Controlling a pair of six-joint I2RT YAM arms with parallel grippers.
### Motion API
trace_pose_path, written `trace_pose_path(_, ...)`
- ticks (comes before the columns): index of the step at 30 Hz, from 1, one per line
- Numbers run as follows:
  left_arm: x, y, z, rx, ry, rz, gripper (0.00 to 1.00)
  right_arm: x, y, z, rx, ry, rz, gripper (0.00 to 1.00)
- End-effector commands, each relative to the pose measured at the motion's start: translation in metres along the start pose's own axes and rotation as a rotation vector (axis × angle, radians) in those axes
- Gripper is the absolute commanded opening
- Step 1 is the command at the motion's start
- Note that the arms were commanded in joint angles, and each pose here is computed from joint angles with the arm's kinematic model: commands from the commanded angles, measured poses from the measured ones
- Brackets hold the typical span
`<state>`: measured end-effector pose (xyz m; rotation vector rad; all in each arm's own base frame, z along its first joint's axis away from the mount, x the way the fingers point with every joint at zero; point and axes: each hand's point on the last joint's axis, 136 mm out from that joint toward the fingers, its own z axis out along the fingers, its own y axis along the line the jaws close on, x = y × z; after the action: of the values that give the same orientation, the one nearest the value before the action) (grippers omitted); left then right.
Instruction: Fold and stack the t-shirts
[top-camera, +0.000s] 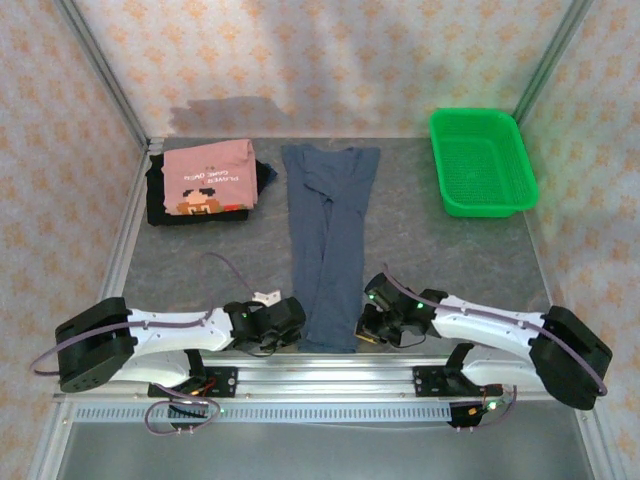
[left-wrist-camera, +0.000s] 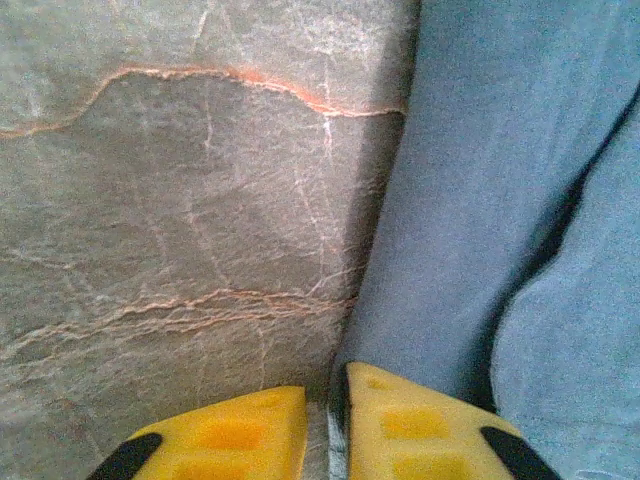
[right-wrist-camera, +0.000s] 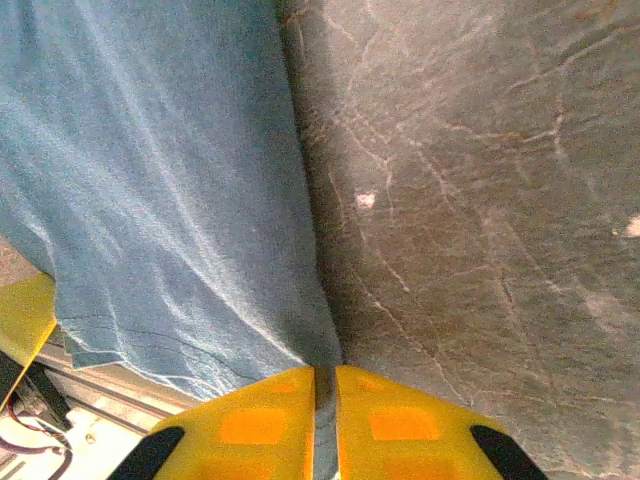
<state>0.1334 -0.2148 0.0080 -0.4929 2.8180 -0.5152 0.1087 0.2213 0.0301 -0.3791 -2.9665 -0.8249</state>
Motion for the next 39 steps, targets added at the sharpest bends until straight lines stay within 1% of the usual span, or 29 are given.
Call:
trace_pose_path(1,-0.007,-0.009,0.012,0.037,-0.056,-0.023,0.12,-0.002,-0.005,-0.001,-0.001,-0.027,0.017,0.15)
trace_pose_path(4,-0.009,-0.008,0.007,0.034,-0.068,-0.020,0.08,-0.001,0.002,-0.004,-0.030,-0.025,0.003,0.25)
trace_pose_path(7,-0.011,-0.007,0.002,0.051,-0.083,-0.031,0.08,-0.001,0.009,-0.008,-0.059,-0.029,-0.005,0.30)
trace_pose_path(10,-0.012,-0.007,0.000,0.062,-0.090,-0.035,0.08,0.000,0.016,-0.007,-0.091,-0.016,-0.008,0.31)
trace_pose_path(19,-0.010,-0.015,0.003,0.068,-0.081,-0.021,0.07,-0.001,0.026,0.000,-0.086,0.006,-0.030,0.30)
trace_pose_path(23,-0.009,-0.016,0.006,0.065,-0.077,-0.017,0.06,-0.002,0.028,0.005,-0.085,0.011,-0.032,0.28)
trace_pose_path(26,-0.008,-0.014,0.006,0.057,-0.079,-0.020,0.05,-0.004,0.026,0.010,-0.068,0.012,-0.027,0.23)
trace_pose_path(29,-0.009,-0.008,0.004,0.049,-0.086,-0.030,0.05,-0.004,0.022,0.012,-0.049,0.010,-0.022,0.08)
trace_pose_path(31,-0.010,-0.002,0.002,0.041,-0.096,-0.038,0.04,-0.005,0.014,0.011,-0.015,-0.001,-0.016,0.00)
trace_pose_path(34,-0.012,0.008,-0.002,0.039,-0.112,-0.059,0.02,-0.005,-0.001,0.008,0.027,-0.019,0.001,0.00)
trace_pose_path(39,-0.017,0.022,-0.012,0.048,-0.142,-0.088,0.01,-0.003,-0.014,-0.001,0.012,-0.057,0.036,0.00)
